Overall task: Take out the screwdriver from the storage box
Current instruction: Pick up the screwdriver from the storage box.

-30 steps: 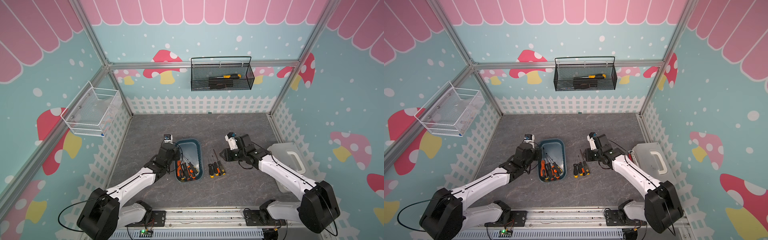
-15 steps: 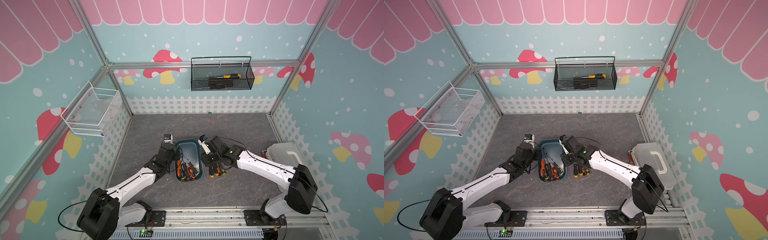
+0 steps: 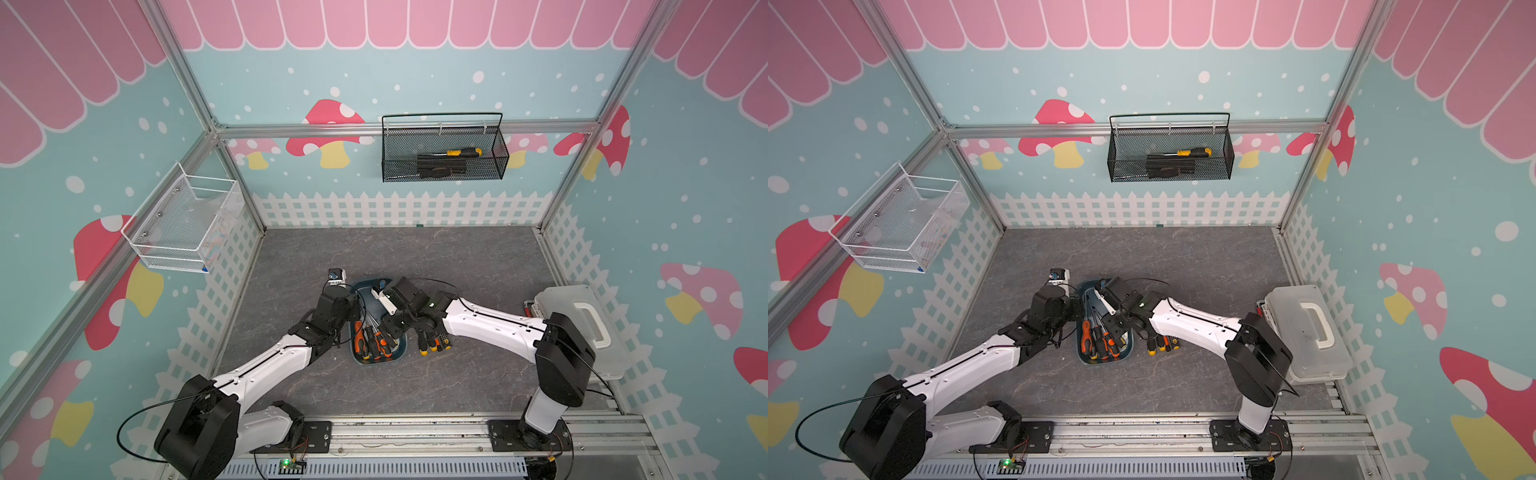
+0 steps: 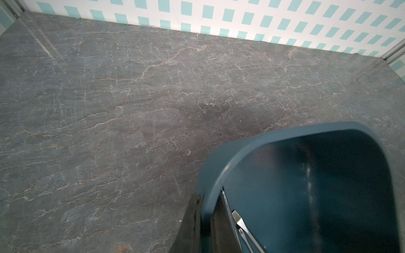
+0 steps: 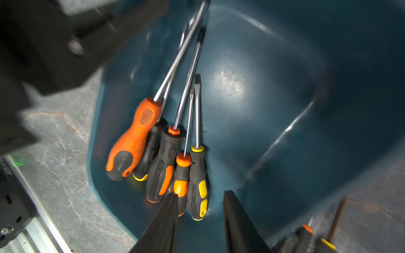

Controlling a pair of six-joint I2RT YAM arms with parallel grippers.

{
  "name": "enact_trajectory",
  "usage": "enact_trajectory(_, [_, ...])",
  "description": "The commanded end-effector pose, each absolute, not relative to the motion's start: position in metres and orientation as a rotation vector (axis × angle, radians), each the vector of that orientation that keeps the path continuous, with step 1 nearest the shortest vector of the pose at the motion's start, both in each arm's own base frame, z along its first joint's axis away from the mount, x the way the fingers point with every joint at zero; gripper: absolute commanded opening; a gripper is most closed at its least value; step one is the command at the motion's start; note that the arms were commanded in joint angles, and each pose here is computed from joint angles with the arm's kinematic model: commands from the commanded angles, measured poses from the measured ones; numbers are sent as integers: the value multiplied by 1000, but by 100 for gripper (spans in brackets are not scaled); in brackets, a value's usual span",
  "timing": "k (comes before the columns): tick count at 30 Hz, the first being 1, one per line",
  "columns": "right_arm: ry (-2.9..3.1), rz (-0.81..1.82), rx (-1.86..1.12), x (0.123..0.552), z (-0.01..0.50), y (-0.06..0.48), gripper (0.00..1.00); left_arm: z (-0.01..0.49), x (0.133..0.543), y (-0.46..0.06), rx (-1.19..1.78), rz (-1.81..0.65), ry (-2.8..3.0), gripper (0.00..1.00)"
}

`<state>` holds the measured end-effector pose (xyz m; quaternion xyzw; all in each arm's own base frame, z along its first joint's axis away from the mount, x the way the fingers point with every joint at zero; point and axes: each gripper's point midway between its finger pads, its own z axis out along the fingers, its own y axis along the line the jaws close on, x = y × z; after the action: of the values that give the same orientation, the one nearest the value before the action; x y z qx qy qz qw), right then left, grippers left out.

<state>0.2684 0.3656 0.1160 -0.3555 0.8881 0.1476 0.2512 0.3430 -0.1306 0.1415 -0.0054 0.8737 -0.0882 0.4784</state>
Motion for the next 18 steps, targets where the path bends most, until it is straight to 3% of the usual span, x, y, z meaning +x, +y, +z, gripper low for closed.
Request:
enact_trajectory(1, [2427, 374, -1014, 268, 105, 370, 37, 156, 346, -135, -12, -244, 2090, 0])
enact_trajectory(18, [2508, 318, -1035, 274, 64, 376, 37, 156, 345, -134, -16, -243, 2087, 0])
